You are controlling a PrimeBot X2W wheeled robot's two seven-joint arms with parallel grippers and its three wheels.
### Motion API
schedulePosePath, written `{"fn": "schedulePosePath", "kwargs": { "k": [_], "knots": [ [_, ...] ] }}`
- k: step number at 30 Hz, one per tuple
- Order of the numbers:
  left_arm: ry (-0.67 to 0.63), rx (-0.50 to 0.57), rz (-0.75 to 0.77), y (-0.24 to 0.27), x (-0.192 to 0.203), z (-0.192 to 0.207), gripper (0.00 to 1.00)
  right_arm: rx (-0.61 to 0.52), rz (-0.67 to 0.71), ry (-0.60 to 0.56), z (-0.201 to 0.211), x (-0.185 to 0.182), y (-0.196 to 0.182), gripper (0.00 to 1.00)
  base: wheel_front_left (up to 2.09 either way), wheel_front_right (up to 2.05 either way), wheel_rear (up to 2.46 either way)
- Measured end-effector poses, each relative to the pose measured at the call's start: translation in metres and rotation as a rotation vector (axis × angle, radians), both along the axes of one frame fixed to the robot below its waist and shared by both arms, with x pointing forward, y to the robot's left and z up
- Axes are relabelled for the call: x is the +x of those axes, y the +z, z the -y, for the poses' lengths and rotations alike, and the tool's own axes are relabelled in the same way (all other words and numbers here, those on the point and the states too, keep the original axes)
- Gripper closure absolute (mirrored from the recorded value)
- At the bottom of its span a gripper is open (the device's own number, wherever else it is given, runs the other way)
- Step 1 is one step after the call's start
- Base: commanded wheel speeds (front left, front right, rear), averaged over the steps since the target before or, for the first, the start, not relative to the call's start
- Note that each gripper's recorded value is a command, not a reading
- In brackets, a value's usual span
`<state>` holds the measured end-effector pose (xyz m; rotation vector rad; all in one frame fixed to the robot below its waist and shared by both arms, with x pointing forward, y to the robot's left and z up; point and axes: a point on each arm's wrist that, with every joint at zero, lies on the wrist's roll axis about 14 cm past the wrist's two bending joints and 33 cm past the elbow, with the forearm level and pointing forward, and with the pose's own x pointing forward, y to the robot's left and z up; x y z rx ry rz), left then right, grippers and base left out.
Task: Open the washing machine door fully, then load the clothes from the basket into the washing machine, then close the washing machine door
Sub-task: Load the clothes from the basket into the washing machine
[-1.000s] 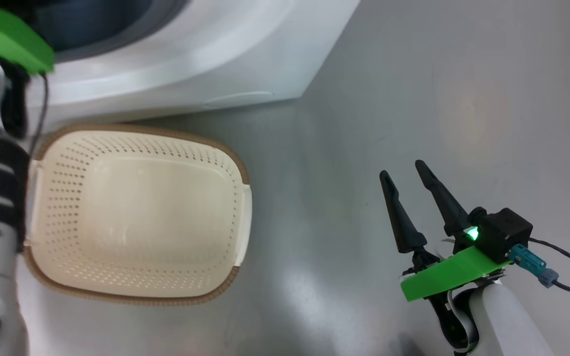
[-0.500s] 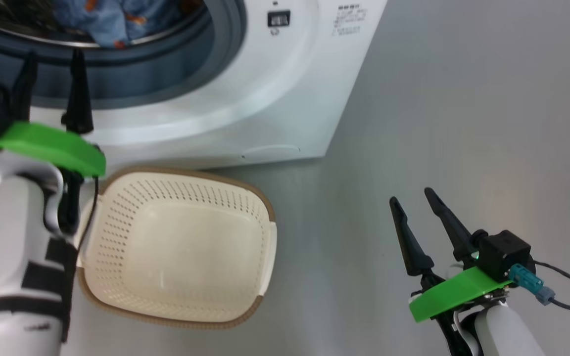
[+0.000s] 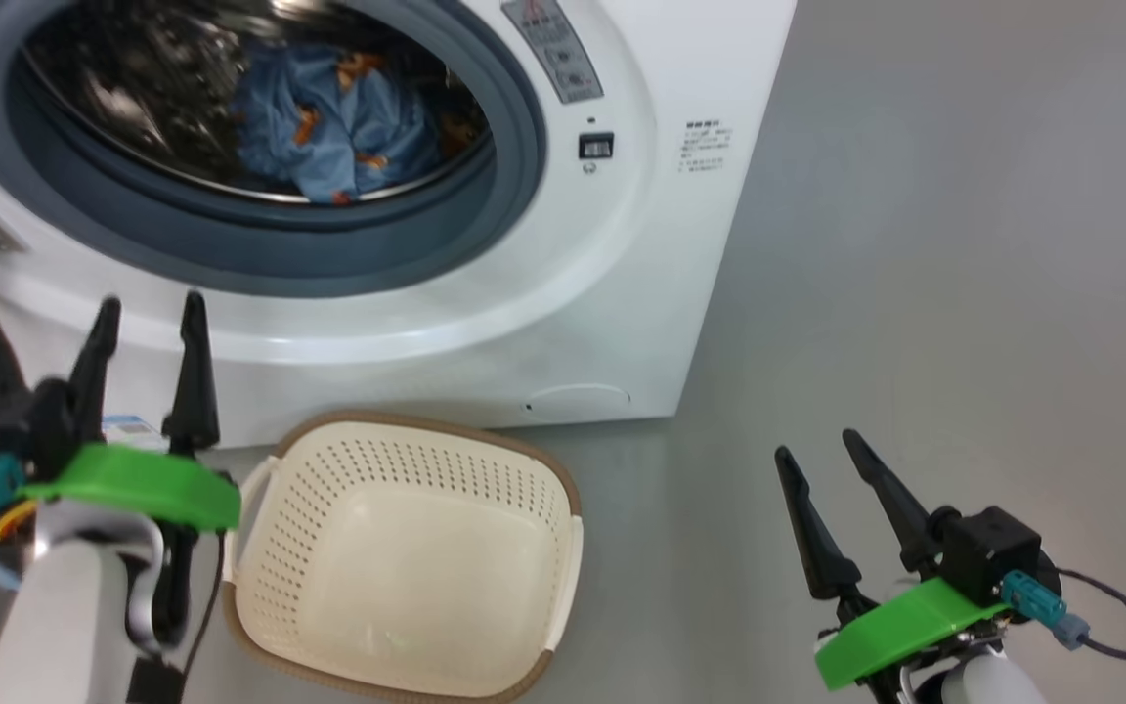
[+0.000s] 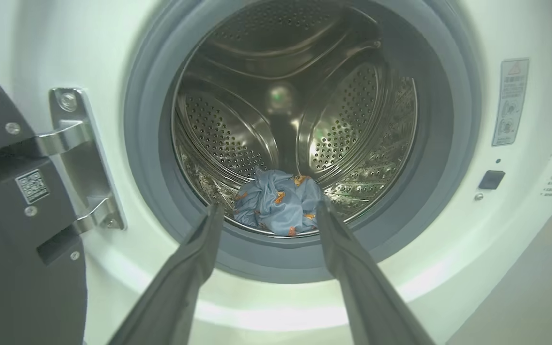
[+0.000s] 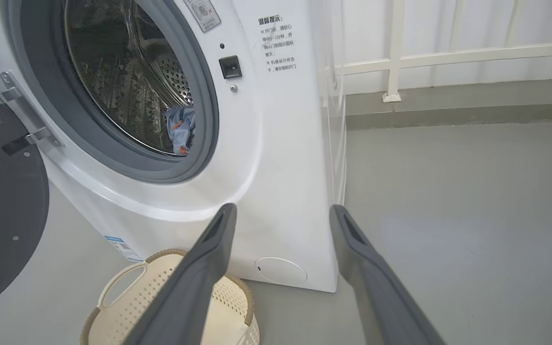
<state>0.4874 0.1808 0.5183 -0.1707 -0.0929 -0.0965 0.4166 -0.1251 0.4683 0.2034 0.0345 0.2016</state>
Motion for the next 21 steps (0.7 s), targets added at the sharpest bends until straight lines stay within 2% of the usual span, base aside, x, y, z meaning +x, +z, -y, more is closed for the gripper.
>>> {"fn": "schedulePosePath", "kwargs": {
  "k": [12,21],
  "knots": [
    [0.105,0.008,0.041,0.011,-0.063,-0.03,0.0,0.004,0.063,0.024,-0.008,-0.014,0.024,0.0,0.0,0.0,0.0],
    [0.162,0.0,0.039,0.007,-0.102,-0.035,0.0,0.004,0.069,0.017,-0.006,-0.023,0.027,0.0,0.0,0.0,0.0]
  ]
}}
